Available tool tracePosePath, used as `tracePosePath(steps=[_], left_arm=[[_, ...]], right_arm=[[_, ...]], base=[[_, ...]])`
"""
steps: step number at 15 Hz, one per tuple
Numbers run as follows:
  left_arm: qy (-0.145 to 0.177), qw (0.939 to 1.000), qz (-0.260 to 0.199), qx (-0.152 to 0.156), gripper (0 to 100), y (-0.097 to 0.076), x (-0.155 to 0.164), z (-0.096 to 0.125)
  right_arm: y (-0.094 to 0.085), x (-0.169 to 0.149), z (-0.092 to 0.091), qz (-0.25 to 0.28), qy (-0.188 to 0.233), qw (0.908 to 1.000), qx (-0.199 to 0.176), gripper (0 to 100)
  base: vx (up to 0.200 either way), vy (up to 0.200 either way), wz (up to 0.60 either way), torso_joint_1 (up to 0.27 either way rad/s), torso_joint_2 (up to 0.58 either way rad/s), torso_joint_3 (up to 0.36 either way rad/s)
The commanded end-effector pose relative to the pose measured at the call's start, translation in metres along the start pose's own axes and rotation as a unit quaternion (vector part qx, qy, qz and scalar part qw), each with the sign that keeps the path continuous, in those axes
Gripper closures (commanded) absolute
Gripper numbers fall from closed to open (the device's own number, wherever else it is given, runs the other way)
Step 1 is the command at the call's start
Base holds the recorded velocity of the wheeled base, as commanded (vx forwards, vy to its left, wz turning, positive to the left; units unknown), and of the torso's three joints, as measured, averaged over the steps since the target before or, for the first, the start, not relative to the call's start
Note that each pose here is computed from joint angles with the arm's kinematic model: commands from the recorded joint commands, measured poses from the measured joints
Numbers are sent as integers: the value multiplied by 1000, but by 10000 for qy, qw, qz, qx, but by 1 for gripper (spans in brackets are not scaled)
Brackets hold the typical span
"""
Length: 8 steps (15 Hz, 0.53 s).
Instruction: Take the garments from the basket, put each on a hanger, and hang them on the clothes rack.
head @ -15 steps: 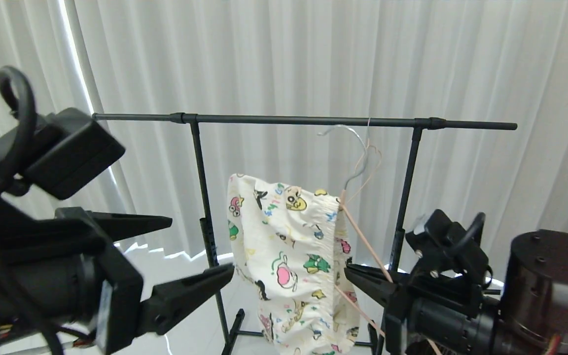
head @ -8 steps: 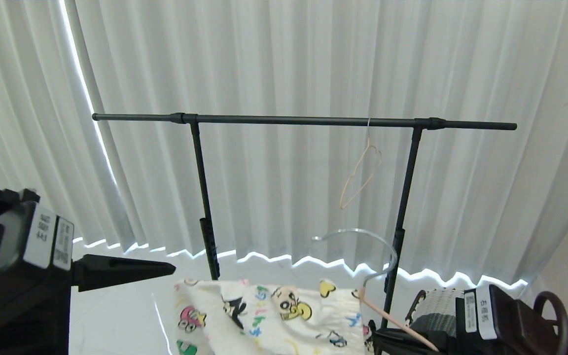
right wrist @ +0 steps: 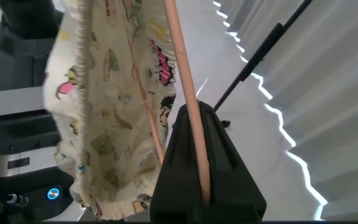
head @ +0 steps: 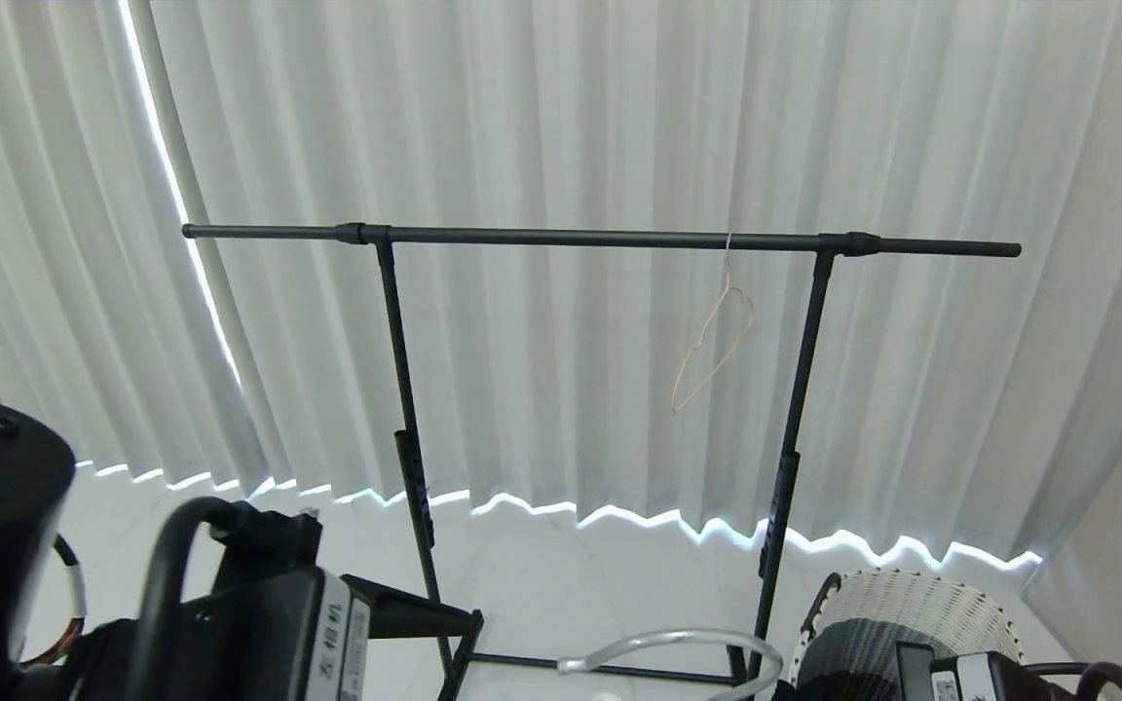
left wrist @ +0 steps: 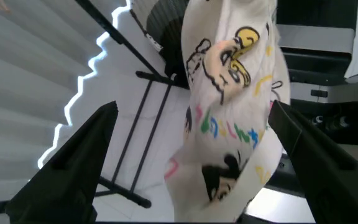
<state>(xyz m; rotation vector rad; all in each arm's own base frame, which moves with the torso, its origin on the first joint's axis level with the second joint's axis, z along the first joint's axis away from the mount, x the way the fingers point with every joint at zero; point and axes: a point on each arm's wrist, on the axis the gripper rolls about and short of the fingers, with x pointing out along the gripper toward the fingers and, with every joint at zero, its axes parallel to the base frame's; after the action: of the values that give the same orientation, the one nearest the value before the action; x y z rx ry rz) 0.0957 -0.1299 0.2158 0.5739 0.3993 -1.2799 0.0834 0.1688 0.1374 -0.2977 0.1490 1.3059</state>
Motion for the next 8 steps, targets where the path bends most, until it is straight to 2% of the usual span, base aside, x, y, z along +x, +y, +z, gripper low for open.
tracePosePath(steps=[1, 3, 7, 8], left_arm=[[180, 9997, -137, -39, 0, 2, 16, -2], [122, 9999, -103, -24, 0, 4, 21, -3], [248, 9995, -162, -51, 0, -1, 23, -14], [227, 9996, -159, -39, 100, -1, 23, -14]], right_arm=[[3, 2, 1, 97, -15, 9999, -59, 100], [8, 3, 4, 223, -63, 9997, -105, 100], [8, 5, 8, 209, -129, 9996, -130, 100], [8, 5, 9, 183, -139, 9996, -133, 100]], base=[[0, 0, 0, 0, 0, 0], [0, 0, 0, 0, 0, 0], [0, 0, 0, 0, 0, 0], [0, 0, 0, 0, 0, 0]])
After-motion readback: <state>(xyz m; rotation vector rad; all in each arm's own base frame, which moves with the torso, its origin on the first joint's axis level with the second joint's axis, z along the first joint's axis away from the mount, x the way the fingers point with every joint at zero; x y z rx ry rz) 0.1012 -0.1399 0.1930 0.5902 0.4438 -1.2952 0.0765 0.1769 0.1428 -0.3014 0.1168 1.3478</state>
